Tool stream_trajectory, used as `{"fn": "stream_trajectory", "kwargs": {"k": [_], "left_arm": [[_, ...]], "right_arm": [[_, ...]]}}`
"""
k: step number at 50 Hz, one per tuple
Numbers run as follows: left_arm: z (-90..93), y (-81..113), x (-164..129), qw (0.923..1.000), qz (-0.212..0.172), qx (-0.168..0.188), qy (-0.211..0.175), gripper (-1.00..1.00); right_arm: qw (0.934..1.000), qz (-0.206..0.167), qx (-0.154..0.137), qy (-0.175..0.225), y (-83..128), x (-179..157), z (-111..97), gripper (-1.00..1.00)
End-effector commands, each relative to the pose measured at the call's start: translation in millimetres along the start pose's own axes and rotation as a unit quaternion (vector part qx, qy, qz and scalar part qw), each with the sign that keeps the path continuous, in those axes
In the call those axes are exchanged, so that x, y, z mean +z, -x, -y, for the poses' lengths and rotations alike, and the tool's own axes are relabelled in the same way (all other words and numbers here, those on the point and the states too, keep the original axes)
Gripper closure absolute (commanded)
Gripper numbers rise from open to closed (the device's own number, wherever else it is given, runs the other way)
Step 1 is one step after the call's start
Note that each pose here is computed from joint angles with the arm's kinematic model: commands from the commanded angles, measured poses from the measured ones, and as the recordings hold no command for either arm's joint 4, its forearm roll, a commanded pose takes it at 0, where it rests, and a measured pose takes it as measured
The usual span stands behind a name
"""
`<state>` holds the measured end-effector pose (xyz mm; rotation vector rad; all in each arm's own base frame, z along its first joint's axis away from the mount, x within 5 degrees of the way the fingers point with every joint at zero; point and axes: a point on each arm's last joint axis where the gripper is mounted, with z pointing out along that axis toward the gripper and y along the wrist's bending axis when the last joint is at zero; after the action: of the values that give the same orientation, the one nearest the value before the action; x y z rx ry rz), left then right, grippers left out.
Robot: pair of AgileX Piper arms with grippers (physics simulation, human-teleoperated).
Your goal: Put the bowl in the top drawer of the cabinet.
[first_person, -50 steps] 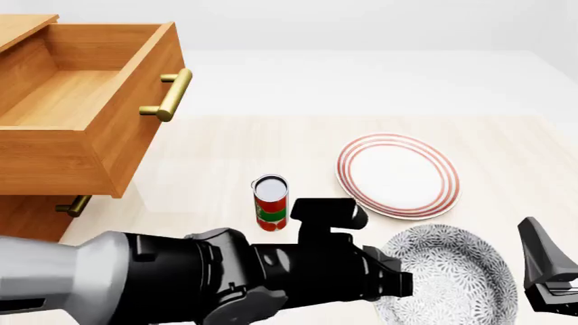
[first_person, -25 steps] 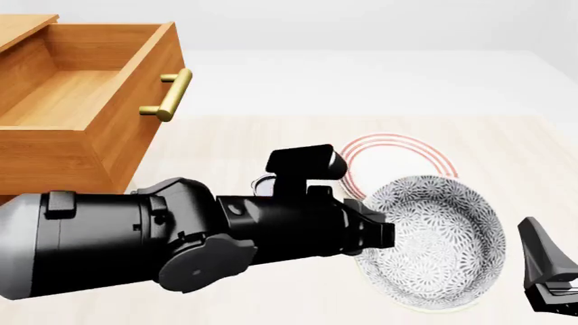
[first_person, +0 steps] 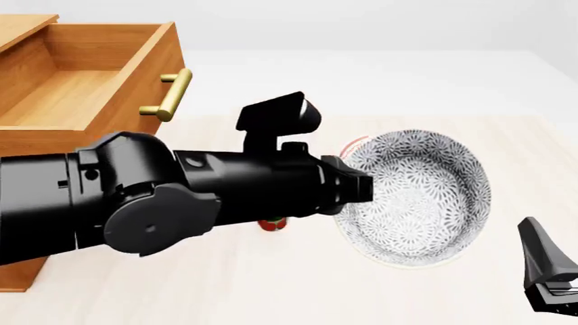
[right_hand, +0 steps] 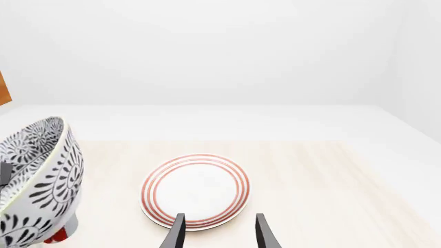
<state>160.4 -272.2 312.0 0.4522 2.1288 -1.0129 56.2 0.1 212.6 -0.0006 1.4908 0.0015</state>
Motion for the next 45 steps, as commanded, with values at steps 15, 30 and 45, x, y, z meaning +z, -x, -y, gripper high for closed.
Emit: {"fn": "stream_trajectory", "kwargs": {"k": [15,30,45], "left_arm": [[0.2,37.0,-32,0.9994,0.026,-0.01,0.019,1.0],[-2.1,53.6,-49,0.9987,0.031,-0.011,0.039,1.0],[-3.5,70.2,-65,0.9976,0.037,-0.007,0.057,1.0]], "right_arm": [[1.0,0.0,0.0,0.0,0,0,0,-1.0],[1.0,0.0,0.0,0.0,0,0,0,-1.0],[1.0,0.0,0.0,0.0,0,0,0,-1.0]]}}
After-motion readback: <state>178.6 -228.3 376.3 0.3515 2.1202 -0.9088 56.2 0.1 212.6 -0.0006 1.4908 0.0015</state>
